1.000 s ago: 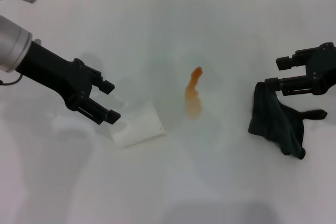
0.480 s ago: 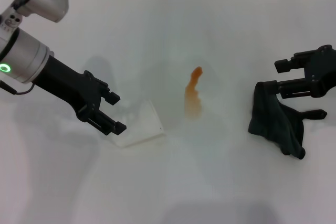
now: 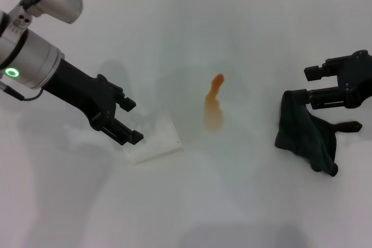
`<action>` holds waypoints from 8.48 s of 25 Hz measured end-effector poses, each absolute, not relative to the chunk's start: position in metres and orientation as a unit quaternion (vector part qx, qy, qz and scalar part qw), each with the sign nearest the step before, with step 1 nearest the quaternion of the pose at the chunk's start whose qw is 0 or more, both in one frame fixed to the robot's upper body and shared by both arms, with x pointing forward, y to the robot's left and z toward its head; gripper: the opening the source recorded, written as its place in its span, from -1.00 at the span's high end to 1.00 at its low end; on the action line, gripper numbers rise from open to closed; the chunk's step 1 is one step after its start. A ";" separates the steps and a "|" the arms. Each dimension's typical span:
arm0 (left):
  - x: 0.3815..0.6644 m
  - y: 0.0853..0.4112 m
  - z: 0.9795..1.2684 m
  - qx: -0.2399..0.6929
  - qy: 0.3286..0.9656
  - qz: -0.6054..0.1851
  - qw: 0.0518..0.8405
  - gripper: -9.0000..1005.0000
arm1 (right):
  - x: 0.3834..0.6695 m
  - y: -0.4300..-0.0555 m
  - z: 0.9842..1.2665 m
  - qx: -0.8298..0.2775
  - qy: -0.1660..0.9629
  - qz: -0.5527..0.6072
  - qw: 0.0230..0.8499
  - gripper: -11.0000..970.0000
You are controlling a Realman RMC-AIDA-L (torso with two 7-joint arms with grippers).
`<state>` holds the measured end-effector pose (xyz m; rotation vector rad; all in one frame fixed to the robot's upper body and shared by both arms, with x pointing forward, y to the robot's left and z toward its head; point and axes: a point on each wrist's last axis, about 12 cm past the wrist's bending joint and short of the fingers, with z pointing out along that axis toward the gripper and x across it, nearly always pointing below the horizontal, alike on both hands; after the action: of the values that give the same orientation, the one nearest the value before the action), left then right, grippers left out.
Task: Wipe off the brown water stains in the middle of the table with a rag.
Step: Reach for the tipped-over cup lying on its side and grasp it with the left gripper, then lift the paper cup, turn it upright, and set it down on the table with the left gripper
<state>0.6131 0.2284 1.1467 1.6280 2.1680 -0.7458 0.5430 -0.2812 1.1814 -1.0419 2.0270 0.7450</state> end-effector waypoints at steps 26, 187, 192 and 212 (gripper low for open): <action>0.616 0.213 1.140 0.578 0.755 -0.262 0.166 -0.57 | 0.543 -0.283 1.183 -0.405 0.786 0.287 0.368 -0.33; 0.540 0.280 1.030 0.262 0.747 -0.273 0.547 -0.14 | 0.541 -0.272 1.180 -0.410 0.779 0.299 0.369 -0.34; 0.538 0.280 1.029 0.262 0.748 -0.273 0.545 -0.15 | 0.541 -0.272 1.181 -0.410 0.778 0.300 0.369 -0.34; 0.530 0.289 1.023 0.269 0.753 -0.253 0.545 -0.15 | 0.541 -0.270 1.183 -0.413 0.774 0.303 0.372 -0.34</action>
<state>0.5299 0.2890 1.0227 0.6376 1.7872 -0.5996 0.5410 -0.2704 1.1829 -1.0582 1.9835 0.7772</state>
